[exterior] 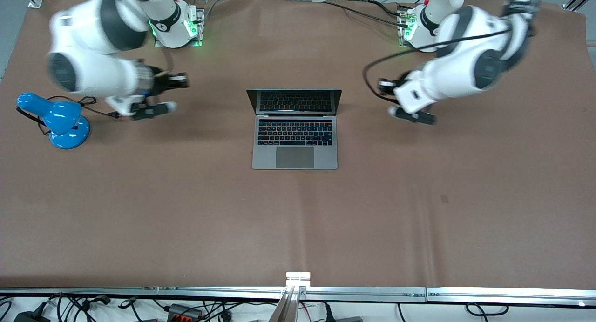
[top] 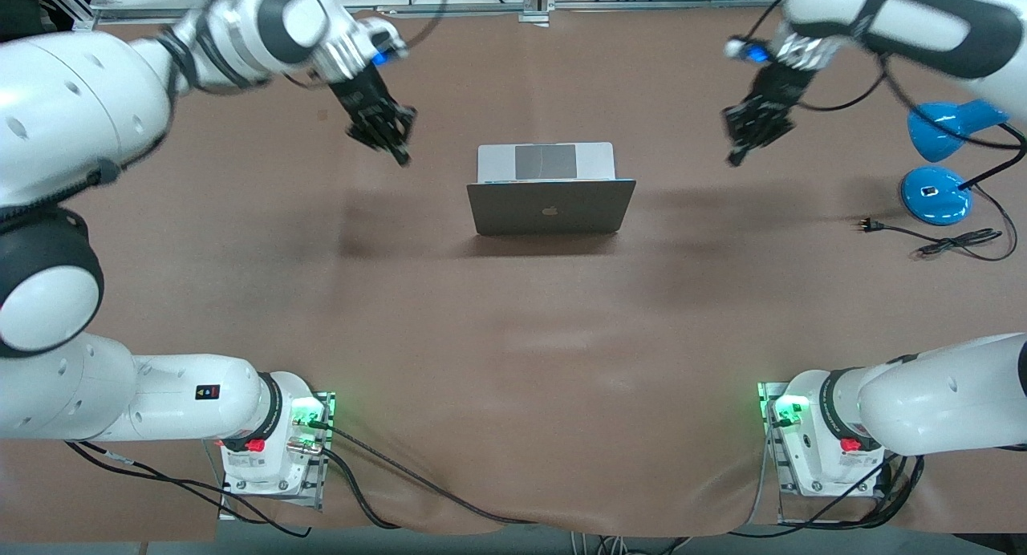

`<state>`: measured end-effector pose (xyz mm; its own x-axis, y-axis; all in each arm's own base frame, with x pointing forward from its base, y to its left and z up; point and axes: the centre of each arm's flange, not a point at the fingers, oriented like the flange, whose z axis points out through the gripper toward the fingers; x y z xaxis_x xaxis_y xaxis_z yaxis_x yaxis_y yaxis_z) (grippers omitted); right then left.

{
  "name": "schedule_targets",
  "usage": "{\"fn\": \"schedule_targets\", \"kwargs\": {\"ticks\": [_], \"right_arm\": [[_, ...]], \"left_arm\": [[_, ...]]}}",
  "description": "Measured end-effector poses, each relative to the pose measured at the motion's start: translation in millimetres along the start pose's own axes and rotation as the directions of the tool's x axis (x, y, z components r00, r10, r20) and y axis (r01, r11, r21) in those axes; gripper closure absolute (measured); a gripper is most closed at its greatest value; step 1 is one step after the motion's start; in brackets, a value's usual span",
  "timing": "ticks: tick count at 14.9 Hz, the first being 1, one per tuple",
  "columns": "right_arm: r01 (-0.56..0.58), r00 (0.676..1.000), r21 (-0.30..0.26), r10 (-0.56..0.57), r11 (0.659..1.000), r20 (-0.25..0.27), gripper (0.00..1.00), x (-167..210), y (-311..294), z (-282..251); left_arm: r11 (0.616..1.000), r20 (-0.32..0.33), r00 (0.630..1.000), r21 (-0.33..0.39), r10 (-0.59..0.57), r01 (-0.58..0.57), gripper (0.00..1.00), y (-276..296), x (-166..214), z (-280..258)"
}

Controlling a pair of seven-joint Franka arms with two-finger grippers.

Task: Close laptop with both arms from behind
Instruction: 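Move both grippers toward the laptop lid's back edge, then push the laptop lid down shut with both grippers from behind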

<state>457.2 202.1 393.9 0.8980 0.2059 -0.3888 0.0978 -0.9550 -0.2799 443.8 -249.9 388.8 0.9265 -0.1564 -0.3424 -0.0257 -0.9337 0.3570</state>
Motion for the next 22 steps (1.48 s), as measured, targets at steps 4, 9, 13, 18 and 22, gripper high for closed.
{"fn": "schedule_targets", "kwargs": {"ticks": [4, 9, 13, 18, 22], "right_arm": [[0.022, 0.999, -0.085, -0.025, 0.996, -0.034, 0.99, -23.9, -117.4, 69.6], [0.009, 0.996, -0.101, -0.018, 0.995, -0.086, 0.99, -13.4, -145.7, 109.2], [-0.015, 0.992, -0.095, 0.003, 0.995, -0.127, 0.99, 7.2, -138.5, 122.3], [-0.024, 0.981, -0.067, 0.011, 0.997, -0.192, 0.99, 26.7, -141.0, 106.6], [-0.048, 0.976, -0.058, 0.034, 0.997, -0.215, 0.99, 56.7, -138.5, 100.7]], "left_arm": [[1.0, -0.053, 0.998, 0.016, -0.016, 0.017, 0.99, 66.2, -50.9, 58.7], [0.998, -0.165, 0.984, -0.022, -0.061, 0.058, 0.99, 87.4, -54.7, 111.0], [0.989, -0.207, 0.97, -0.102, -0.127, 0.107, 0.99, 71.3, -18.5, 114.5], [0.984, -0.231, 0.962, -0.137, -0.146, 0.116, 0.99, 53.5, 34.7, 105.1], [0.983, -0.22, 0.964, -0.142, -0.149, 0.12, 0.99, 36.9, 74.4, 107.5]]}}
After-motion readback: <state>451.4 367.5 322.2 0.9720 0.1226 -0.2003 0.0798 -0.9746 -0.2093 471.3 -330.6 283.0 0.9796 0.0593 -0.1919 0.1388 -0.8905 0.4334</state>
